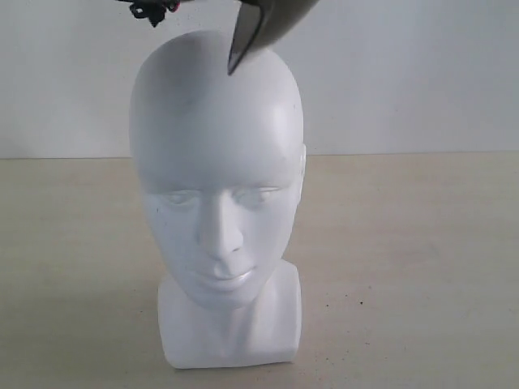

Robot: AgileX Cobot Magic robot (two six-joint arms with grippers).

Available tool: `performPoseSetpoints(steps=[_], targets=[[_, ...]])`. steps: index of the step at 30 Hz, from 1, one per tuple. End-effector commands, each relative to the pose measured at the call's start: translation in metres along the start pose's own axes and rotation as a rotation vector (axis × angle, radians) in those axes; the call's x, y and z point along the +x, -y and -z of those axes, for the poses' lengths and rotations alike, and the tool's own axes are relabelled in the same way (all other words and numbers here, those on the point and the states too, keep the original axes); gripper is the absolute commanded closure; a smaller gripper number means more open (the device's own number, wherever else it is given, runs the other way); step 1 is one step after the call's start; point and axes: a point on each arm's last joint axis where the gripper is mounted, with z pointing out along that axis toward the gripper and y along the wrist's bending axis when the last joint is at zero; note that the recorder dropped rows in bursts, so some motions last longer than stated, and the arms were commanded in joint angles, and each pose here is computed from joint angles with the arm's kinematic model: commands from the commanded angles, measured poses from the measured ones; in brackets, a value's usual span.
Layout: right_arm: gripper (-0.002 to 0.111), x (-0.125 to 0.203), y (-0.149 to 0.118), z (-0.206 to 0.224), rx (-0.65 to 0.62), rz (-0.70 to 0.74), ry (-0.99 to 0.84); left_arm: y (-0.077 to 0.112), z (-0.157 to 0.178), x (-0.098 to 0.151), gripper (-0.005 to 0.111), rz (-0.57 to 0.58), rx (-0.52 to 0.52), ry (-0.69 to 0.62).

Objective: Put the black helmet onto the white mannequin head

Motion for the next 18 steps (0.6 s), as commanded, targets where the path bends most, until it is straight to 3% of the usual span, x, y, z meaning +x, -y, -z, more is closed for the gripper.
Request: performPoseSetpoints(steps=[1, 5, 10, 12, 15, 18], targets=[[0.108, -0.027, -0.013, 0.001, -0.025, 0.034, -0.002, 0.003, -0.007, 0.002, 0.102, 0.007, 0.087, 0.030], [0.108, -0.069, -0.032, 0.002, -0.095, 0.063, 0.067, -0.007, -0.009, 0.010, 0.102, 0.020, 0.070, -0.001], [0.108, -0.123, -0.066, -0.025, -0.209, 0.184, -0.116, -0.013, -0.009, 0.014, 0.102, 0.003, 0.056, -0.042], [0.108, -0.149, -0.086, -0.043, -0.304, 0.274, -0.172, -0.014, -0.007, 0.016, 0.102, -0.018, 0.051, -0.052], [0.108, -0.203, -0.141, -0.094, -0.507, 0.398, -0.188, -0.030, 0.006, 0.025, 0.102, -0.003, -0.018, -0.057], [0.108, -0.224, -0.167, -0.129, -0.527, 0.470, -0.258, -0.036, 0.012, 0.016, 0.102, -0.056, -0.049, -0.035]])
